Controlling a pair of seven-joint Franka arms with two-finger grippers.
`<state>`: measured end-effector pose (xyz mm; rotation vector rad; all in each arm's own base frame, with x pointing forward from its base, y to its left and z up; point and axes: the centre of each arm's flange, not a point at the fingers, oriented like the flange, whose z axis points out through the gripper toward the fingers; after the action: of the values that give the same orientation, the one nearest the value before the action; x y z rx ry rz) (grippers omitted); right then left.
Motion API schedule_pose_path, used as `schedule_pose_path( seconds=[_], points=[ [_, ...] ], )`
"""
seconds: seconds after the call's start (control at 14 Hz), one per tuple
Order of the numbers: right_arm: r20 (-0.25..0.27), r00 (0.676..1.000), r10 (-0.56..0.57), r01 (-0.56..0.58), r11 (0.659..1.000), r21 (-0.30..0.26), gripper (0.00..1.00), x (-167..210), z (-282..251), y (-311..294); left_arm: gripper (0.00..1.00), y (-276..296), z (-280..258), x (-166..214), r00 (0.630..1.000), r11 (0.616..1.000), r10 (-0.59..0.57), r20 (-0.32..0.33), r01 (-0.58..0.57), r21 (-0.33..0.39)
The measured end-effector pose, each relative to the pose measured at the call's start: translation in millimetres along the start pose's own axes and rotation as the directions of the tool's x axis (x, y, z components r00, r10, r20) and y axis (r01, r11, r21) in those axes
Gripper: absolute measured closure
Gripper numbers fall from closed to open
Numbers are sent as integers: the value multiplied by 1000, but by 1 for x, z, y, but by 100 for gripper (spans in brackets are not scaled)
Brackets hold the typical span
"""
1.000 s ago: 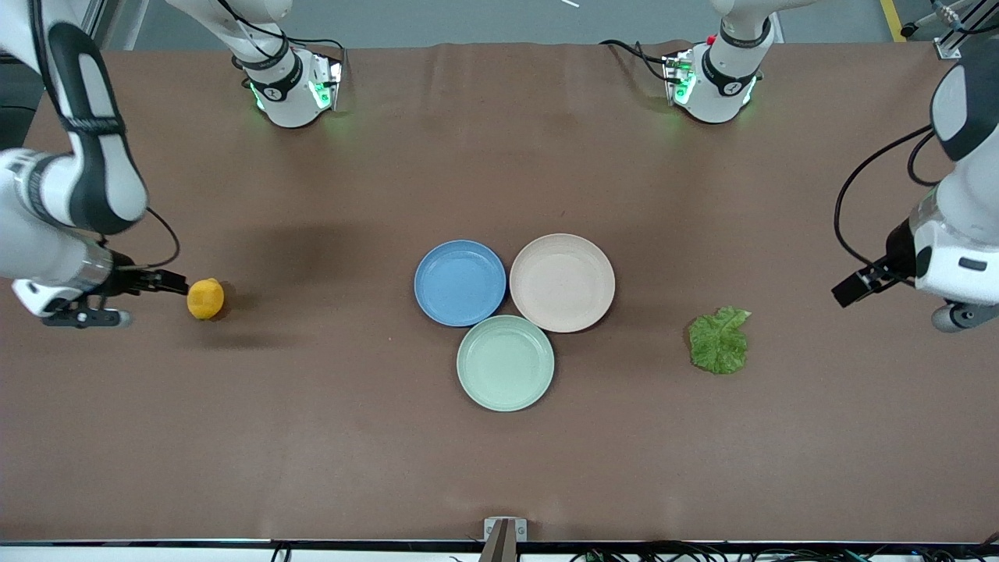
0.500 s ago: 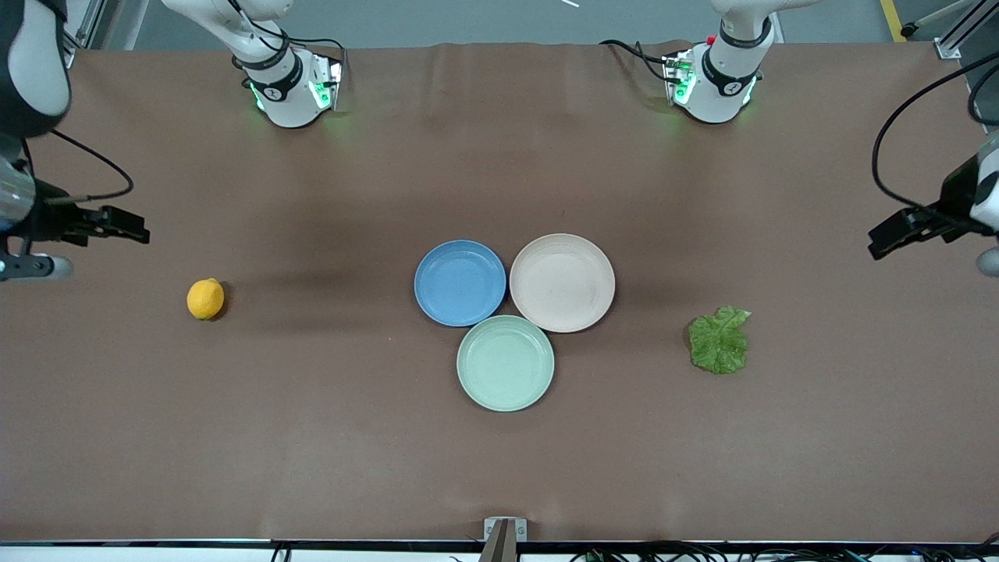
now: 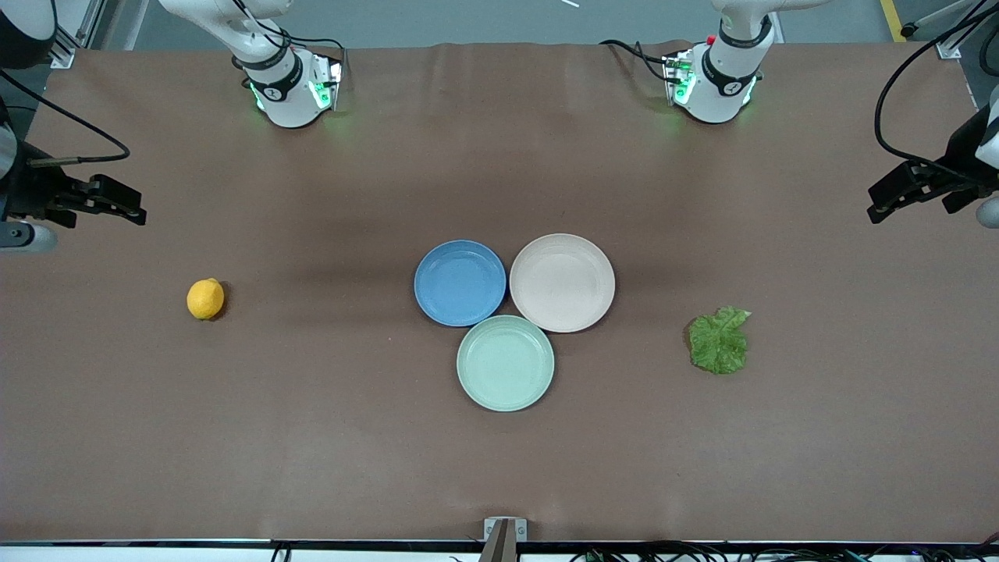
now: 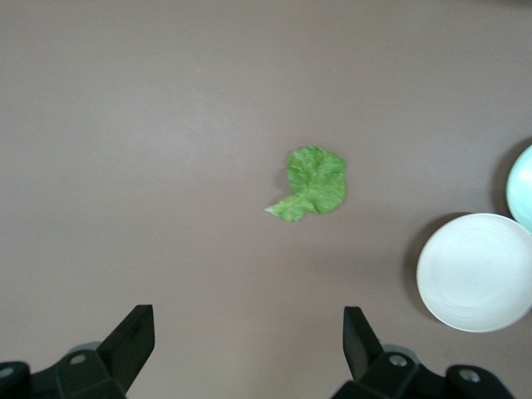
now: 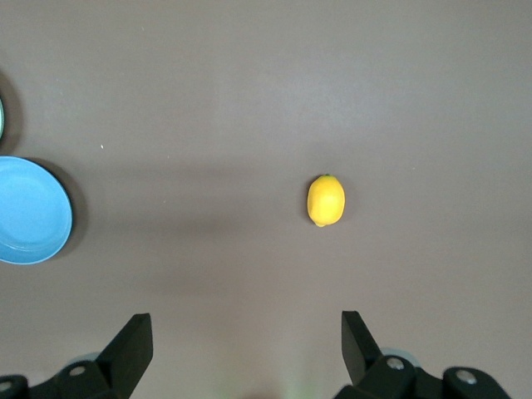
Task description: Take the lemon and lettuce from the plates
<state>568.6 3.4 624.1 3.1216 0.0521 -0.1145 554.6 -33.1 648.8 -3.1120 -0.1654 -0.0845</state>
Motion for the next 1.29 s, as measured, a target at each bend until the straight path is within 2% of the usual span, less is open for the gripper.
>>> schedule_pose_path(
  seconds=[0.36,0.86,1.29],
  points=[
    [-36,999,6,-6,1000,-1,0,-1,-17,3,0,-10,1,-2,1000,1000,-19,23,20,-21],
    [-49,999,23,-22,1000,4,0,-19,-23,12,0,4,7,-16,997,1000,9,72,-8,-11],
    [-56,998,21,-20,1000,11,0,-24,-24,10,0,8,8,-33,997,1000,26,79,-26,-4]
  ],
)
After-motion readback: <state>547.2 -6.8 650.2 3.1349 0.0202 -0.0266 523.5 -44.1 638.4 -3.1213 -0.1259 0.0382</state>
